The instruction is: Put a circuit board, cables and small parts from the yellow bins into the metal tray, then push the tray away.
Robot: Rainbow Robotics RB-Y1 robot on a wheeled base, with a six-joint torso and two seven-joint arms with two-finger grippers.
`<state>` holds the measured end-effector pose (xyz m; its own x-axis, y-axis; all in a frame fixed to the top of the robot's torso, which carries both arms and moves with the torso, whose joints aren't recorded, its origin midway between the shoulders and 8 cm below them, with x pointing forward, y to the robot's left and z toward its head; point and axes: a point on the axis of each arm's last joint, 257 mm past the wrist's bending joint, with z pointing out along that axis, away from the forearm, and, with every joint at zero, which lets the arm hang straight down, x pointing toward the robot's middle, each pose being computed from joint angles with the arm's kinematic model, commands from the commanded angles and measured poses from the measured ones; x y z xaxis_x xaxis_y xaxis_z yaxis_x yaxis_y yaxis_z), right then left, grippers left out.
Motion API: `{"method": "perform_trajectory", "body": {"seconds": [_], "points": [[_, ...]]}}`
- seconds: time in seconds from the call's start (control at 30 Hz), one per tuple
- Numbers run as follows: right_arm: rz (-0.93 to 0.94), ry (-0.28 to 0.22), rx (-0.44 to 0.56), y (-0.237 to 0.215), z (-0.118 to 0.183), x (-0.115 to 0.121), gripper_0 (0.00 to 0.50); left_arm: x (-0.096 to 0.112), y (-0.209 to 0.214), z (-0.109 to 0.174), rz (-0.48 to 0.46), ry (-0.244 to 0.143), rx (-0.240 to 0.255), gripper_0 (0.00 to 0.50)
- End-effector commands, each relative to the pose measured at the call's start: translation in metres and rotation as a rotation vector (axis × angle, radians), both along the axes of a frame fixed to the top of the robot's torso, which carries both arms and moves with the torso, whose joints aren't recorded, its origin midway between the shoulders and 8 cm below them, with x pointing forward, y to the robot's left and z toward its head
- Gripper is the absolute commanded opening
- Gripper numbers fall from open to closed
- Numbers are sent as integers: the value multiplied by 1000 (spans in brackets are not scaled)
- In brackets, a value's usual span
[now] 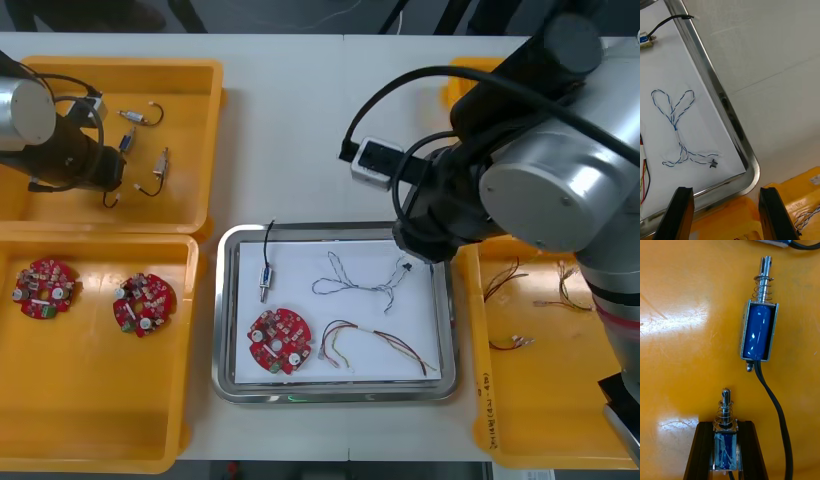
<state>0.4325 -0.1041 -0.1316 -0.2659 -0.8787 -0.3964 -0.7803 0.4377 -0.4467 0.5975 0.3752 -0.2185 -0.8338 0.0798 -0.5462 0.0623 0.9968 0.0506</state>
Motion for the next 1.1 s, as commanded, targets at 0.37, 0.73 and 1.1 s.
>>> {"method": "perform_trajectory", "body": {"seconds": [0.37, 0.73, 1.1], "points": [[-319, -89, 246, -71, 79, 15, 500, -10, 19, 57, -105, 10, 88, 0], [-507, -59, 342, -144, 82, 8, 500, -25, 10, 85, -125, 28, 88, 0], [-696, -61, 413, -215, 74, -9, 500, -44, -16, 114, -156, 36, 108, 0]]}}
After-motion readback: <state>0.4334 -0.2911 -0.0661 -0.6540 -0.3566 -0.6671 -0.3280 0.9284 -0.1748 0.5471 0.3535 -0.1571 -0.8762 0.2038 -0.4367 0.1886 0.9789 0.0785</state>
